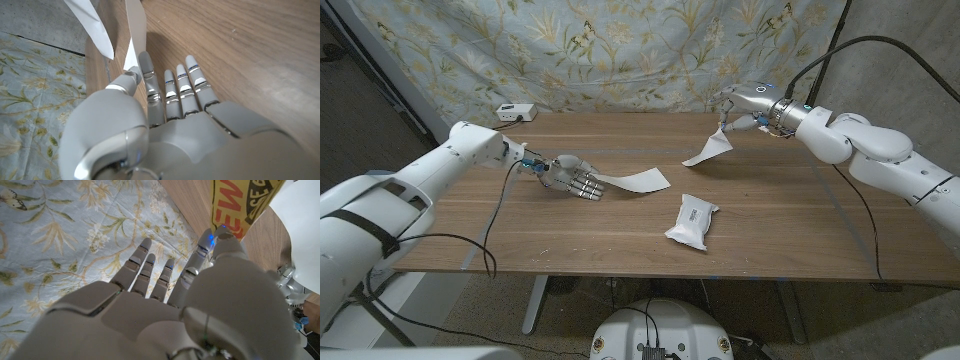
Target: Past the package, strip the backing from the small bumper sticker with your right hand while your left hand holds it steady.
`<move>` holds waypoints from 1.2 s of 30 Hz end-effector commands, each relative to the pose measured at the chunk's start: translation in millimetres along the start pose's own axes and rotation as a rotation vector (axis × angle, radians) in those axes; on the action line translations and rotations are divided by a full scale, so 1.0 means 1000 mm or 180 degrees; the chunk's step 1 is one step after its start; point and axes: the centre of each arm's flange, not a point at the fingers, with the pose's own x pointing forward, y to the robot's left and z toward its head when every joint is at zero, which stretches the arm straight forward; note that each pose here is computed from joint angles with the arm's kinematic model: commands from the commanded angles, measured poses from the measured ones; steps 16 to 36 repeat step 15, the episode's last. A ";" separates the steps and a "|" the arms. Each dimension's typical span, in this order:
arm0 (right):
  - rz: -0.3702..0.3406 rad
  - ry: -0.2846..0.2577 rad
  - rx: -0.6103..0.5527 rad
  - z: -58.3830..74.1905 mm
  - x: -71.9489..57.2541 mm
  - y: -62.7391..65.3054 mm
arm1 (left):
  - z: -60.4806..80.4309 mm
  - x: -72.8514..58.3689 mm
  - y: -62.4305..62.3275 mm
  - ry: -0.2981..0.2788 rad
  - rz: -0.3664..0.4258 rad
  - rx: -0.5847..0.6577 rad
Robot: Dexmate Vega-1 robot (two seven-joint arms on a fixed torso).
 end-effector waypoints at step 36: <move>0.0138 -0.0028 0.0125 -0.006 0.008 0.007 | -0.008 -0.013 0.010 -0.0357 -0.0079 -0.0246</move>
